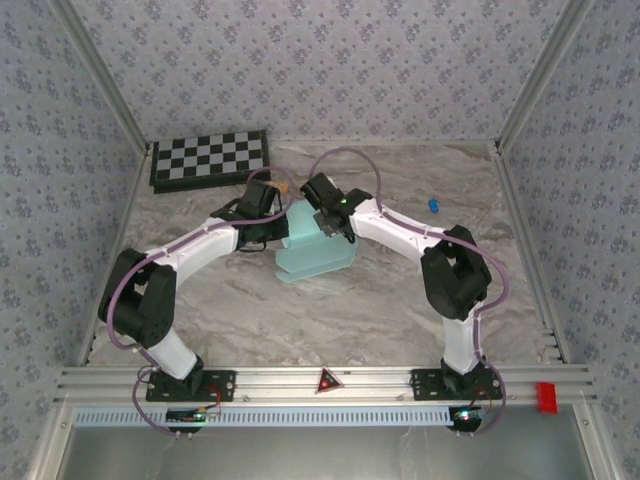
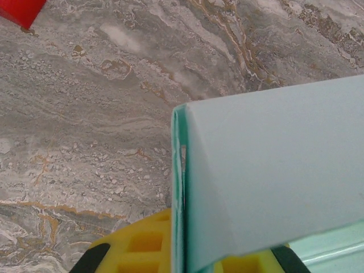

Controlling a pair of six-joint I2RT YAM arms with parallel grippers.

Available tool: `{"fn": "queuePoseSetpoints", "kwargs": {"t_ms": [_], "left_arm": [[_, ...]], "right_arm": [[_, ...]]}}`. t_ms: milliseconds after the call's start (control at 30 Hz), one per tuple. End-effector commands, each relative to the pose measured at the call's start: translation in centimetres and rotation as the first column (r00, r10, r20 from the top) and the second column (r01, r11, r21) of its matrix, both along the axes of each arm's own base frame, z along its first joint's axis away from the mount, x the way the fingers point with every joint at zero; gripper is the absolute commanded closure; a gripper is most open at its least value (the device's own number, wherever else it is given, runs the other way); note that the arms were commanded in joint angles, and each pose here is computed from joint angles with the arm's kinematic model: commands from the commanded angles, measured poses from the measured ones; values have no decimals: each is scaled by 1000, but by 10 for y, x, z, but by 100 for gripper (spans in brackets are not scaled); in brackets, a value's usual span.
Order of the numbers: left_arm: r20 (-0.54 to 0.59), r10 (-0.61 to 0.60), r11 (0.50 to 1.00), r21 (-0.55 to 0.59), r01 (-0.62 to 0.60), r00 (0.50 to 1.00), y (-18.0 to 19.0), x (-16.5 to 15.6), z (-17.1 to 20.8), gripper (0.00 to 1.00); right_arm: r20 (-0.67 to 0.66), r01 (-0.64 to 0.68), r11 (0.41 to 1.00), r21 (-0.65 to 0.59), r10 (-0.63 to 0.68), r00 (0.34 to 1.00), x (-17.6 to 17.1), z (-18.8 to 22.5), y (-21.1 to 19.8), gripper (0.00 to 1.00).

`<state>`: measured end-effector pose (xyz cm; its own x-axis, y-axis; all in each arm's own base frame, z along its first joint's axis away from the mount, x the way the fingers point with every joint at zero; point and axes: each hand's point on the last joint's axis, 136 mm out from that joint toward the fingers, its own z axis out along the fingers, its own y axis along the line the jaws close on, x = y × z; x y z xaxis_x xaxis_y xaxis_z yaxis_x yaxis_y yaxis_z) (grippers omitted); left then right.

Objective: Fold the paper box

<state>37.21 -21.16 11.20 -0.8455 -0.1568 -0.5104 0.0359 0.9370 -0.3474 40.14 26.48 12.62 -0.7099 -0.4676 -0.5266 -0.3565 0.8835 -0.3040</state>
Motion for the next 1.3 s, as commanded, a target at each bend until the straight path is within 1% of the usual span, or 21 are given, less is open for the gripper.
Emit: {"fn": "queuePoseSetpoints", "kwargs": {"t_ms": [0, 300, 767, 967, 1267], "left_arm": [[49, -17, 1000, -25, 18, 999, -9, 9, 17, 100], [48, -15, 999, -30, 17, 999, -10, 9, 17, 100], [49, -12, 999, -37, 14, 999, -11, 11, 18, 100], [50, -15, 999, -42, 17, 999, -12, 10, 18, 100], [50, -15, 999, -48, 18, 999, -13, 10, 19, 100]], "right_arm": [[-24, 21, 998, -61, -23, 999, -2, -6, -10, 79], [-34, 38, 995, -88, -42, 999, -1, -15, -11, 80], [-49, 71, 990, -124, -78, 996, -1, -32, -14, 86], [-43, 104, 982, -157, -112, 993, -1, -37, -19, 85], [-66, 67, 993, -94, -73, 995, -3, -39, -6, 82]]}}
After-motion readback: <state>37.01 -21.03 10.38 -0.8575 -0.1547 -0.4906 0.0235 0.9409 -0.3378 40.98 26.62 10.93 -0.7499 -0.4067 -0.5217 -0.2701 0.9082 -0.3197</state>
